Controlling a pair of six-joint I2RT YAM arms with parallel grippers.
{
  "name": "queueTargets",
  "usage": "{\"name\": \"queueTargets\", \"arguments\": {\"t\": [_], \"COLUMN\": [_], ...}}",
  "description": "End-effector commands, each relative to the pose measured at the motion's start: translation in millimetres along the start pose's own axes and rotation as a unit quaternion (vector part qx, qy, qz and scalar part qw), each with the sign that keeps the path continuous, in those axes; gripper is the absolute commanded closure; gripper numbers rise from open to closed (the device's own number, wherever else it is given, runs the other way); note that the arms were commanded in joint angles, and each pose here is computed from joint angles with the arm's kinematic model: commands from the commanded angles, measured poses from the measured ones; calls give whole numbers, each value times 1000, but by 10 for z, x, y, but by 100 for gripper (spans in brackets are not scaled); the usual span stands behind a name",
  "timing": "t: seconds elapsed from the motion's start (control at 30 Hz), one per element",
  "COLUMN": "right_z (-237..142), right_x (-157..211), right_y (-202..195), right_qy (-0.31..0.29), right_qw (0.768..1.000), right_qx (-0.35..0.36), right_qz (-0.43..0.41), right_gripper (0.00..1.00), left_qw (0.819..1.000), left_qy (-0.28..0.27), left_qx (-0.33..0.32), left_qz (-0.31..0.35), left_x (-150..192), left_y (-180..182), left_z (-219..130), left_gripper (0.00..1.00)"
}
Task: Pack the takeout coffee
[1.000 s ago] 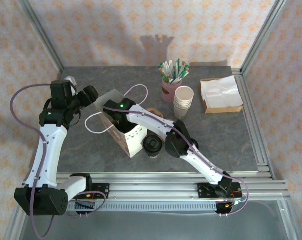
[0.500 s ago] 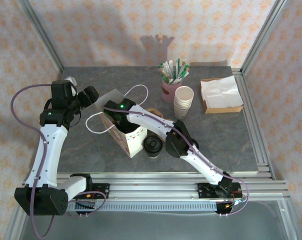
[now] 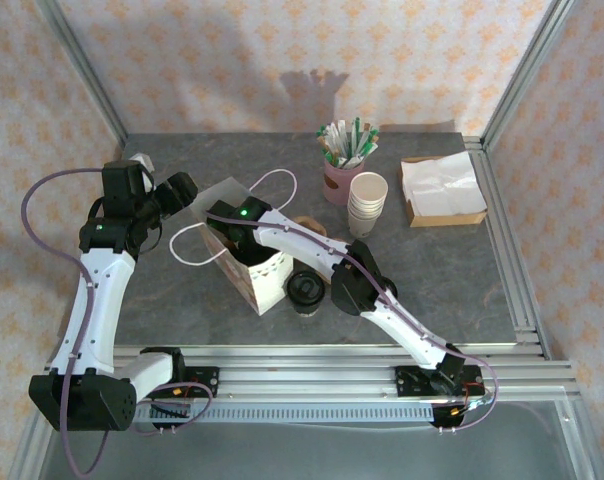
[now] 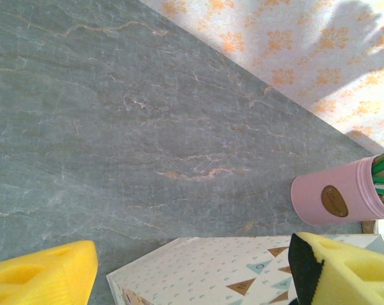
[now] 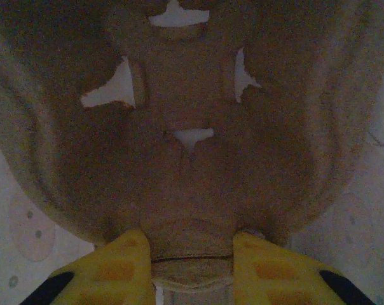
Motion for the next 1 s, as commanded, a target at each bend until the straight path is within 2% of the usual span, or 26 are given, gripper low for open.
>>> {"name": "queueTargets", "arguments": {"t": [0.0, 0.13, 0.43, 0.97], "right_z": [64, 124, 441, 710], "right_x": [-108, -139, -55, 27], "right_y": [11, -19, -116, -211], "right_qy": [-23, -31, -2, 17], "right_qw": [1000, 999, 999, 998], "right_qx": [-6, 5, 38, 65], "right_qz": [15, 15, 11, 11], "right_gripper": [73, 73, 73, 72], "left_qw": [1000, 1000, 1000, 1000], "left_qy": [6, 8, 11, 12], "left_qx": [6, 10, 13, 12], "left_qz": [6, 6, 5, 7], "left_x": [32, 38, 41, 47], "left_y": [7, -5, -11, -7], "left_z": [23, 32, 48, 46], "left_gripper": [20, 20, 20, 20]}}
Point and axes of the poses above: each hand's point on the last joint's axis, 136 mm out from that joint toward the fingers, its own z axis out along the fingers, its own y axis along the line the jaws close on, x = y × z, the point moved 3 cm from there along -z, back along the fingers, and after that the axes turned 13 degrees about z, right-handed, at the moved point
